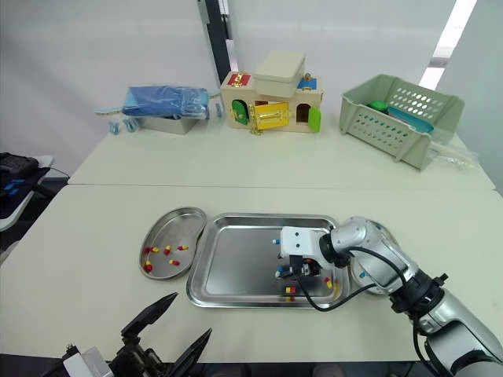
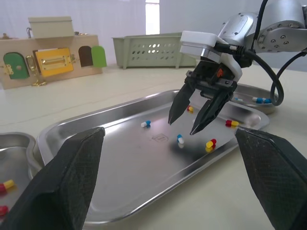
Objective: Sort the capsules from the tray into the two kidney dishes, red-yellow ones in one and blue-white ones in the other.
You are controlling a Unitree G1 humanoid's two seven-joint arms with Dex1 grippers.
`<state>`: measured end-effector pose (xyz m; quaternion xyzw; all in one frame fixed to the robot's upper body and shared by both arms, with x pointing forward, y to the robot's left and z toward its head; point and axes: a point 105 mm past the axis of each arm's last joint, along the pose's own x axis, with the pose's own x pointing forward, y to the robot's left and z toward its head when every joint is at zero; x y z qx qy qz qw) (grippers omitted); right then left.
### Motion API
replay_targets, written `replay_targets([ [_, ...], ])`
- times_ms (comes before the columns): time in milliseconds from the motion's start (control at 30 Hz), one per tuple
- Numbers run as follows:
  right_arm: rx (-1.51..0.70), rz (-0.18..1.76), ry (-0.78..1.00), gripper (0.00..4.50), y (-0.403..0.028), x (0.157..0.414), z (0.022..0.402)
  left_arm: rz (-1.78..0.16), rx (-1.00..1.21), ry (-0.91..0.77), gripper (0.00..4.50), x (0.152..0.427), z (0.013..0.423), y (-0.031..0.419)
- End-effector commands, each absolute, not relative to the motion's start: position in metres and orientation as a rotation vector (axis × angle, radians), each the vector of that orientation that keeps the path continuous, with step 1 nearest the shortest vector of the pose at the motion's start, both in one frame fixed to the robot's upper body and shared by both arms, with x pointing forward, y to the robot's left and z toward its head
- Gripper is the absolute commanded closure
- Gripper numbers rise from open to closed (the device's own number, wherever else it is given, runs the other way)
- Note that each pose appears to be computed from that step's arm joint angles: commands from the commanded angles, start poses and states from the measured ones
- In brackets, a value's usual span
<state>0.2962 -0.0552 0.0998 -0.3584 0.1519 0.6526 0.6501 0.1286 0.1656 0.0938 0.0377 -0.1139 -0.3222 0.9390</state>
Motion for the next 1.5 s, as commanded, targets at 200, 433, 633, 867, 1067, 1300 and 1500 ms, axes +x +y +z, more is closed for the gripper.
replay_targets([
  [200, -0.879, 1.543, 0.294, 2.23, -0.044, 0.299, 0.104, -0.633, 0.083, -0.254, 0.0, 0.123, 0.095, 0.171],
  [433, -0.906, 1.546, 0.346, 2.23, -0.048, 0.302, 0.096, -0.633, 0.083, -0.256, 0.0, 0.124, 0.095, 0.171],
  [633, -0.903, 1.541, 0.345, 3.2, -0.047, 0.303, 0.094, -0.633, 0.082, -0.256, 0.0, 0.125, 0.096, 0.17],
  [867, -0.9, 1.54, 0.338, 4.49, -0.046, 0.303, 0.094, -0.633, 0.084, -0.257, 0.0, 0.127, 0.097, 0.17],
  [1067, -0.803, 1.527, 0.293, 4.49, -0.046, 0.298, 0.104, -0.675, 0.099, -0.266, 0.0, 0.131, 0.102, 0.167],
  [1300, -0.636, 1.373, 0.2, 4.49, -0.08, 0.283, 0.126, -0.818, 0.156, -0.247, 0.0, 0.134, 0.104, 0.179],
  [1500, -0.481, 1.166, 0.12, 4.49, -0.117, 0.273, 0.155, -0.979, 0.168, -0.212, 0.0, 0.139, 0.103, 0.185],
])
